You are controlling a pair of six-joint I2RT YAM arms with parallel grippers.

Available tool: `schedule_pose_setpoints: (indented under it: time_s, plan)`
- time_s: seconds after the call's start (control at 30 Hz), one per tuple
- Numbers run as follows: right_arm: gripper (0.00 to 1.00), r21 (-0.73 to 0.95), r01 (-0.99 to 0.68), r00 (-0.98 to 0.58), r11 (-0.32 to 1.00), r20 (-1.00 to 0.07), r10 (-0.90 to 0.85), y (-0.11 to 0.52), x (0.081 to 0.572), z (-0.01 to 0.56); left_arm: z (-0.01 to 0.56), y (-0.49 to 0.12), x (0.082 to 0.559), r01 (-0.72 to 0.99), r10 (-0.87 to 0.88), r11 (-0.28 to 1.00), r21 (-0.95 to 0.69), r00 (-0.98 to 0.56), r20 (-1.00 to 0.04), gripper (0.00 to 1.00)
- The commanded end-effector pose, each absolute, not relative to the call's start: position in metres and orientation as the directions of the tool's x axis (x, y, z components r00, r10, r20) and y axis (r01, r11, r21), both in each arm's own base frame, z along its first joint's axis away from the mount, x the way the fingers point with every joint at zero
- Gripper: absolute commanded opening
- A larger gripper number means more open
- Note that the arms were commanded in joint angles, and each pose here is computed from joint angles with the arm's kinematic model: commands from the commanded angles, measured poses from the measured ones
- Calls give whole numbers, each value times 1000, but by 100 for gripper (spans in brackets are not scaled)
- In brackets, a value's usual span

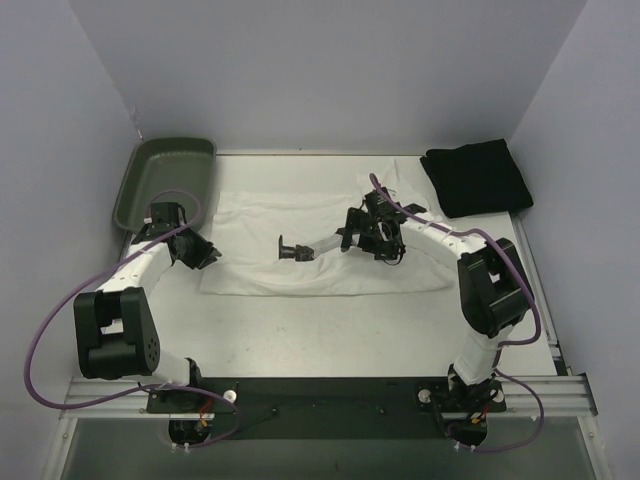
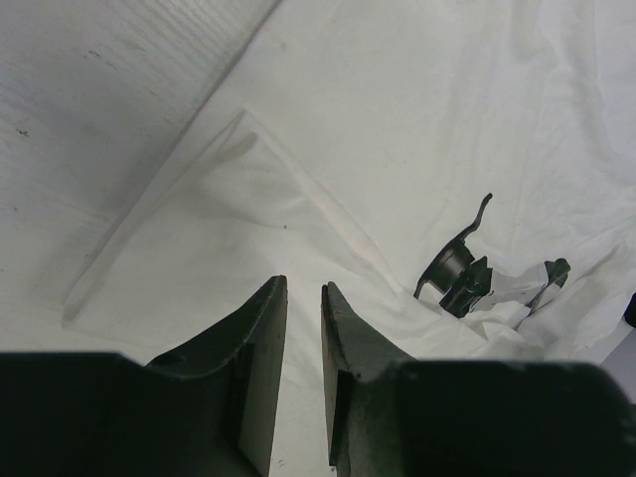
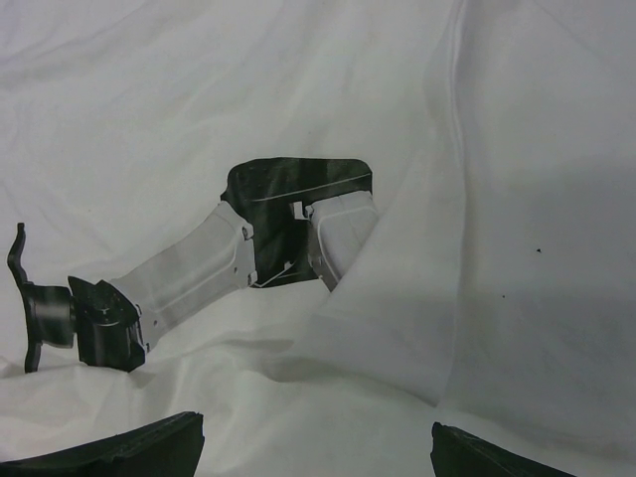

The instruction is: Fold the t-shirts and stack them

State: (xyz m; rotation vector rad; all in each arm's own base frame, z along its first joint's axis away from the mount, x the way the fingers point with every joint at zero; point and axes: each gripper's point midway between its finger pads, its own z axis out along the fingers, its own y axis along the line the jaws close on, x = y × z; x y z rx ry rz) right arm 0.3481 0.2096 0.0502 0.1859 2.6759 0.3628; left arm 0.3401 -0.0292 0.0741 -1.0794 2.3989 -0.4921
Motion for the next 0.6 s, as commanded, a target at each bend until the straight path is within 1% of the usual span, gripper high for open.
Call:
schedule_pose_setpoints:
  time_s: [0.0, 0.23, 0.57]
  plan:
    - [100, 278, 91, -895, 956, -399, 201, 207, 354, 50, 91, -26, 353, -563, -763, 634, -530, -569, -307, 31]
    - [100, 284, 94, -899, 954, -387, 204, 214, 362, 44, 90, -24, 352, -568, -765, 631, -528, -567, -304, 30]
    - [100, 309, 86, -883, 947, -416, 215, 230, 400, 48, 89, -24, 352, -569, -768, 628, -531, -566, -301, 30]
